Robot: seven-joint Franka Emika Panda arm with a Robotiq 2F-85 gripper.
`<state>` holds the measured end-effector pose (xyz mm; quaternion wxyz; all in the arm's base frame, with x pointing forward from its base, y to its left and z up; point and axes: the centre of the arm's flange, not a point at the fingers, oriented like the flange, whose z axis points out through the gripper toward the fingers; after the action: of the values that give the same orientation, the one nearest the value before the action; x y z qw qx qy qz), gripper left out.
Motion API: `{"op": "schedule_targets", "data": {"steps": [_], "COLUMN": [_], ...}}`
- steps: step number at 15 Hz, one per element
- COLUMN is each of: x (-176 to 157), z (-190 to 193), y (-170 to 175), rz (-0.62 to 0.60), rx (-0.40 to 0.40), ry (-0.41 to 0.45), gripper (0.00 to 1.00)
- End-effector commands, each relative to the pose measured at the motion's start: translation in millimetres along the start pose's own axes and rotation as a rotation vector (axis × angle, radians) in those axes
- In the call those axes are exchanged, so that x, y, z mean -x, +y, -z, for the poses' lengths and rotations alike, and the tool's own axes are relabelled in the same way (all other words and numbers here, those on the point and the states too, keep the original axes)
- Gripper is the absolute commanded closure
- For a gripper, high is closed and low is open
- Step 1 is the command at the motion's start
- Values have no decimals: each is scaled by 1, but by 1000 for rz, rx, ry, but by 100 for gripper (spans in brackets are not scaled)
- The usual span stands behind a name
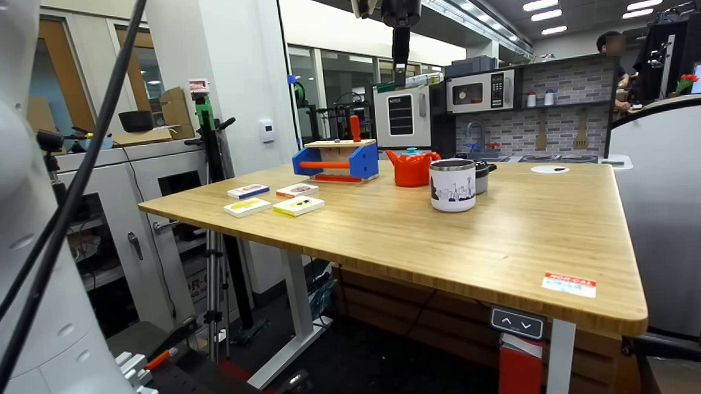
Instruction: Put the green marker inside the white thermos
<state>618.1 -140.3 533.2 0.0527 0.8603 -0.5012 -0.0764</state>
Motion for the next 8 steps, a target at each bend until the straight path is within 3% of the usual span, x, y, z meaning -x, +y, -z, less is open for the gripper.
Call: {"op": "schedule_targets", "data": {"steps": [1, 8], "x": [5, 7], "z": [-6, -16], "y": [13, 23], "rz": [-91, -275], "rx": [23, 68], "ry": [78, 253], "gripper": [94, 94]}}
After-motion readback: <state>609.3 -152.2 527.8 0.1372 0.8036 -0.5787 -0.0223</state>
